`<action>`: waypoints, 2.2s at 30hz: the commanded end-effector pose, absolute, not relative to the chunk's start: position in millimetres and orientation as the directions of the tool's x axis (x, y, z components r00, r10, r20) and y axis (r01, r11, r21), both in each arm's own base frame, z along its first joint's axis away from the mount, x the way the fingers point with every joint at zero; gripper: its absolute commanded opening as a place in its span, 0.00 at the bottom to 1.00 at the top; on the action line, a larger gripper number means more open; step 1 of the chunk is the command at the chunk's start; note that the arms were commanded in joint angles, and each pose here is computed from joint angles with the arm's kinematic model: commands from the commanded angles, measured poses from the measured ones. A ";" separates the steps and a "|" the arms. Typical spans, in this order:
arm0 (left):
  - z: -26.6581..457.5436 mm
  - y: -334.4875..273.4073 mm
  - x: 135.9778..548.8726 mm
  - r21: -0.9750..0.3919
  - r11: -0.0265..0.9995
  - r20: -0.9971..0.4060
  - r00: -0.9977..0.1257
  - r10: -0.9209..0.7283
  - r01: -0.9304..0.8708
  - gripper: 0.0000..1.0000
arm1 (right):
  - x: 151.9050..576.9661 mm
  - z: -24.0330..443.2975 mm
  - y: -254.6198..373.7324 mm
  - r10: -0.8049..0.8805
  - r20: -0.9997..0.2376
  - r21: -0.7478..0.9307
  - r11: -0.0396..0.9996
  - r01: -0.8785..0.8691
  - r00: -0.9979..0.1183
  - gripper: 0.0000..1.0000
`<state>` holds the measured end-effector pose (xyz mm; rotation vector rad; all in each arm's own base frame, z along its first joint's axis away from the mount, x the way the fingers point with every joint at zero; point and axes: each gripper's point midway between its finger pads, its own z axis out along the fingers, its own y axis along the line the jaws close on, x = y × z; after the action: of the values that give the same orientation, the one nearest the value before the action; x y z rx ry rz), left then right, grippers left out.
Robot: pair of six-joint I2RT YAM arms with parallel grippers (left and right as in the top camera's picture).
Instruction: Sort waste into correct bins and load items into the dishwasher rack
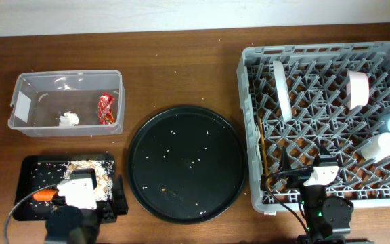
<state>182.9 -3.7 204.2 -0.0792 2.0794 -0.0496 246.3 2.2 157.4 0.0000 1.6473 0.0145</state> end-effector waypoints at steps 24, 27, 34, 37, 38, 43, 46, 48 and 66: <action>156.3 -19.7 245.1 -0.049 0.996 -0.996 -0.083 -0.043 0.069 0.99 | 246.0 155.3 0.6 0.019 -0.997 0.019 1.000 0.003 -0.080 0.98; 156.3 -19.7 245.1 -0.049 0.996 -0.996 -0.083 -0.043 0.069 0.99 | 246.0 155.3 0.6 0.019 -0.997 0.019 1.000 0.003 -0.080 0.98; 156.3 -19.7 245.1 -0.049 0.996 -0.996 -0.083 -0.043 0.069 0.99 | 246.0 155.4 0.6 0.019 -0.997 0.019 1.000 0.003 -0.079 0.98; 156.3 -19.7 245.1 -0.049 0.996 -0.996 -0.083 -0.043 0.069 0.99 | 246.0 155.3 0.6 0.019 -0.997 0.019 1.000 0.003 -0.080 0.98; 156.3 -19.7 245.1 -0.049 0.996 -0.996 -0.083 -0.043 0.069 0.99 | 246.0 155.3 0.6 0.019 -0.997 0.019 1.000 0.003 -0.080 0.98; 156.3 -19.7 245.1 -0.049 0.996 -0.996 -0.083 -0.043 0.069 0.99 | 246.0 155.3 0.6 0.019 -0.997 0.019 1.000 0.003 -0.080 0.99; 156.2 -19.7 245.1 -0.049 0.996 -0.996 -0.083 -0.043 0.069 0.99 | 246.0 155.3 0.6 0.019 -0.997 0.019 1.000 0.003 -0.080 0.98; 156.3 -19.7 245.1 -0.049 0.996 -0.996 -0.083 -0.043 0.069 0.99 | 246.0 155.3 0.6 0.019 -0.997 0.019 1.000 0.003 -0.080 0.98; 156.3 -19.7 245.1 -0.049 0.996 -0.996 -0.083 -0.043 0.069 0.99 | 246.0 155.3 0.6 0.019 -0.997 0.019 1.000 0.003 -0.080 0.98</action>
<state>245.4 -17.5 157.6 -0.0071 1.6496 -0.0959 246.3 1.8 157.5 0.0071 1.6473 0.0176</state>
